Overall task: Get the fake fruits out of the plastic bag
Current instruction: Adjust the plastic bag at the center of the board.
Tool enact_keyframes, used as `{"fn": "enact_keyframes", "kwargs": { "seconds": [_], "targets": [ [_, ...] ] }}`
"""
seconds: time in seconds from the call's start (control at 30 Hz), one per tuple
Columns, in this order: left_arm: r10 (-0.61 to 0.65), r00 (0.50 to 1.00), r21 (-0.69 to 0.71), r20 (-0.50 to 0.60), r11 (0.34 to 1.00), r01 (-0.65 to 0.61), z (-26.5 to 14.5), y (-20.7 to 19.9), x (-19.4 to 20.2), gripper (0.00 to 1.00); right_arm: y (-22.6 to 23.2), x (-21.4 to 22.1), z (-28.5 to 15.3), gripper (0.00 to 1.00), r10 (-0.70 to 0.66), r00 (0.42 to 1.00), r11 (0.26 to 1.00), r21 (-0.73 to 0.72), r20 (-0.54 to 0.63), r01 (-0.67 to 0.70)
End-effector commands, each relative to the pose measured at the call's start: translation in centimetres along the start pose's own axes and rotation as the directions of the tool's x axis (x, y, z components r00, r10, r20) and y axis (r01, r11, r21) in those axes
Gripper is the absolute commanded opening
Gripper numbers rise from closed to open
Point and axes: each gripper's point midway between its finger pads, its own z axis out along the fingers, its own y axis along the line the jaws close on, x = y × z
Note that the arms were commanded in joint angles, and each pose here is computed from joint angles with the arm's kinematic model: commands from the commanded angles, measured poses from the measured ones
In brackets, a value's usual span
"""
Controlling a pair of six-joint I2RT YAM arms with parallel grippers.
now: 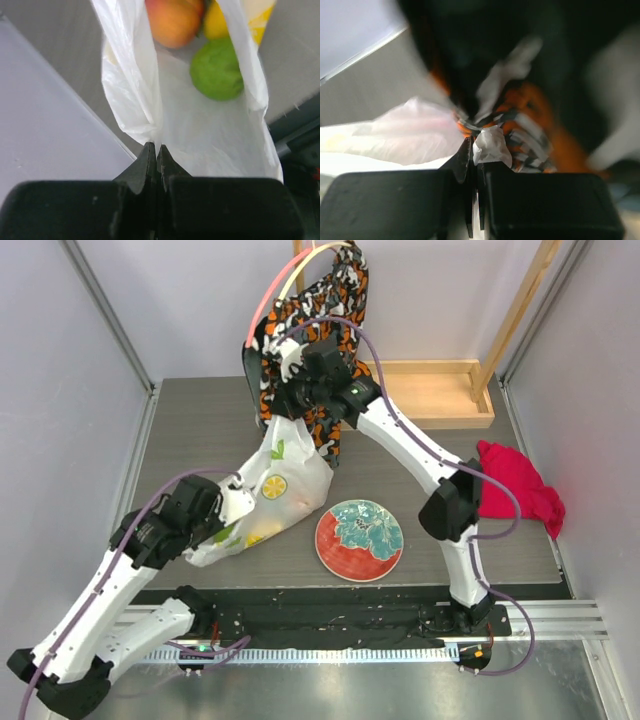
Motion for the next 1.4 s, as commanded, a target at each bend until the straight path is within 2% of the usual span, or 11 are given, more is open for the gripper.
{"fn": "enact_keyframes", "kwargs": {
  "seconds": [0.0,0.17,0.23,0.37,0.53,0.57,0.83,0.93,1.0,1.2,1.37],
  "targets": [
    [-0.14,0.973,-0.292,0.182,0.937,0.189,-0.1,10.0,-5.8,0.0,-3.4,-7.7,0.2,0.01,-0.239,0.954,0.965,0.155,0.182,0.212],
    [-0.416,0.857,-0.334,0.304,0.796,0.505,-0.6,22.7,-6.5,0.0,-5.6,-12.7,0.1,0.01,-0.367,0.871,0.913,0.306,0.326,0.27],
    [-0.505,0.775,-0.347,0.38,0.699,0.626,-2.4,27.6,-6.5,0.0,-6.6,-15.5,-1.0,0.01,-0.382,0.825,0.898,0.379,0.417,0.224],
    [-0.521,0.704,-0.302,0.482,0.656,0.692,-5.9,30.1,-8.4,0.0,-6.6,-19.7,-3.9,0.01,-0.442,0.731,0.871,0.444,0.52,0.21],
    [-0.541,0.711,-0.209,0.449,0.711,0.672,-5.8,25.3,-7.7,0.0,-6.0,-20.7,-7.9,0.01,-0.528,0.677,0.829,0.485,0.513,0.279],
    [-0.532,0.721,-0.209,0.445,0.721,0.661,-6.6,23.9,-7.2,0.0,-6.6,-17.3,-5.8,0.01,-0.525,0.725,0.829,0.46,0.446,0.317],
    [-0.486,0.861,0.02,0.154,0.872,0.489,-0.5,9.1,-0.8,0.0,-7.4,-1.1,-6.0,0.01,-0.51,0.85,0.811,0.402,0.131,0.425],
    [-0.496,0.862,0.066,0.104,0.869,0.491,0.5,7.3,0.0,0.0,-6.8,7.5,-5.8,0.54,-0.439,0.897,0.856,0.279,-0.055,0.436],
    [-0.515,0.852,0.105,0.091,0.856,0.506,0.8,6.5,-0.1,0.0,-4.6,9.0,-7.5,0.68,-0.366,0.926,0.906,0.189,-0.094,0.377],
    [-0.612,0.78,0.173,0.129,0.789,0.59,0.7,6.8,-2.2,0.0,7.0,1.2,-13.8,0.76,-0.384,0.918,0.919,-0.049,0.098,0.39],
    [-0.72,0.674,0.24,0.168,0.693,0.68,0.6,7.5,-4.6,0.0,11.6,0.7,-12.8,0.64,-0.478,0.865,0.854,-0.147,0.154,0.499]
  ]
}}
